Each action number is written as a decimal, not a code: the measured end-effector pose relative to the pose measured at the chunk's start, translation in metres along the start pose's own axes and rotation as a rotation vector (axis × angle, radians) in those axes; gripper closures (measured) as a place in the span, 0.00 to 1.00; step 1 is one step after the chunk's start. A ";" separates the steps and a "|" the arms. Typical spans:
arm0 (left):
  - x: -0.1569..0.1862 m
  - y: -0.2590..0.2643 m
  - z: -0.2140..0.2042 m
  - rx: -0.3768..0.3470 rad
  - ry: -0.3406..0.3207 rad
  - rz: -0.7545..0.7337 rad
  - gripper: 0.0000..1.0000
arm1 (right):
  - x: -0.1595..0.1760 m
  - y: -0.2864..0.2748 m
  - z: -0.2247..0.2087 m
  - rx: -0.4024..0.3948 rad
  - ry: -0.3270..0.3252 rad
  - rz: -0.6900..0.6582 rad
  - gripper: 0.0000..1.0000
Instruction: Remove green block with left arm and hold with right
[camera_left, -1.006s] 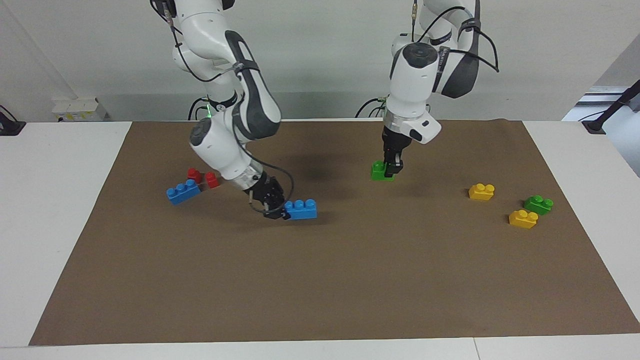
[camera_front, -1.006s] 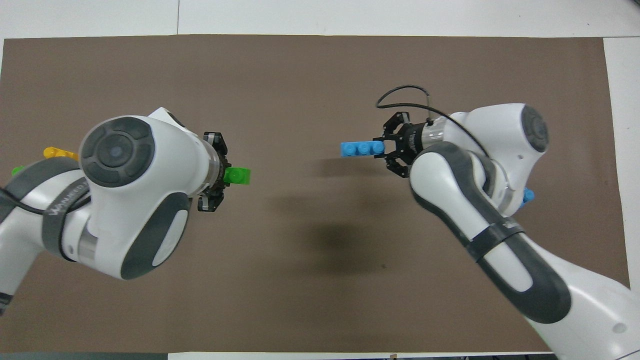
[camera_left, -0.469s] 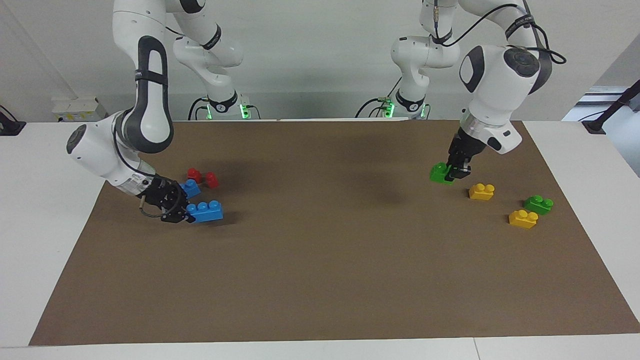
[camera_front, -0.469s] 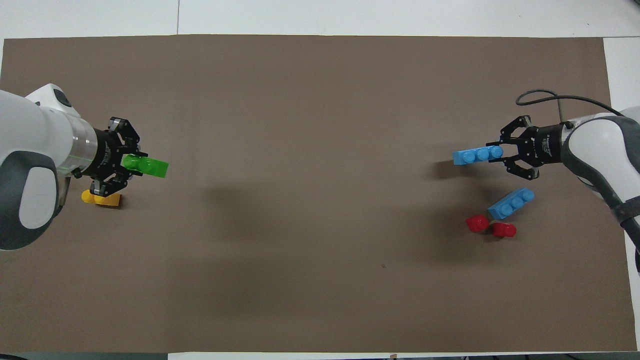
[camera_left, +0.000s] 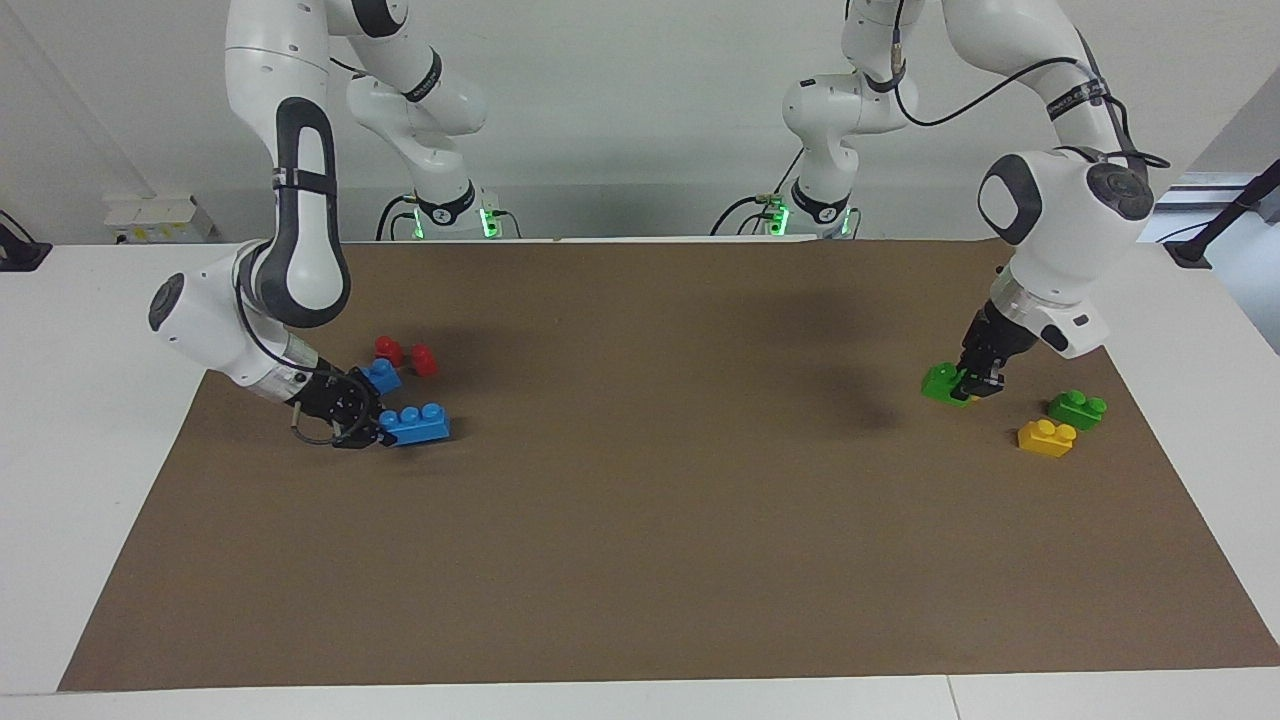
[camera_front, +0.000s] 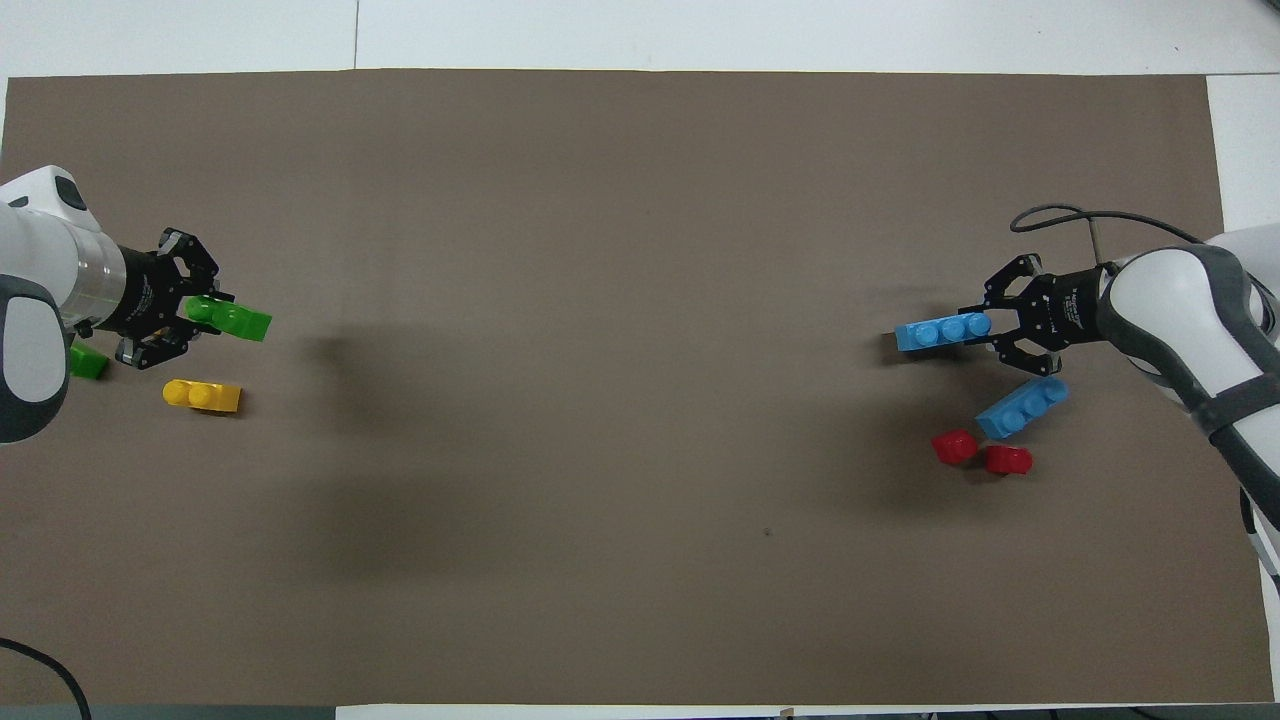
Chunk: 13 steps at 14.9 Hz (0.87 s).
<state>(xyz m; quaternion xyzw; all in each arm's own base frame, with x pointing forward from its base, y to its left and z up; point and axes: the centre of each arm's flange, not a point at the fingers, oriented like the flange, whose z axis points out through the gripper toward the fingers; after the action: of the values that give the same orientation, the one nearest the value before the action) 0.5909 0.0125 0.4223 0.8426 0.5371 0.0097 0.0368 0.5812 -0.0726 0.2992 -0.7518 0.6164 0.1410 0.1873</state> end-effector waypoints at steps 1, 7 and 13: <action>0.005 0.002 0.009 -0.007 0.005 0.005 0.66 | 0.000 0.001 0.002 -0.004 -0.002 0.002 0.65; 0.023 0.013 0.067 -0.001 0.031 0.023 0.66 | 0.003 0.011 0.013 -0.023 -0.009 0.017 0.65; 0.033 0.023 0.100 0.014 0.044 0.036 0.66 | 0.003 0.014 0.018 -0.017 0.000 0.021 0.49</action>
<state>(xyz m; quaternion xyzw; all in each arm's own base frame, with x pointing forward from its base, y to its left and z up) 0.6314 0.0276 0.3230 0.8520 0.5226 0.0252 0.0186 0.5689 -0.0696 0.2808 -0.7467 0.6231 0.1482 0.1794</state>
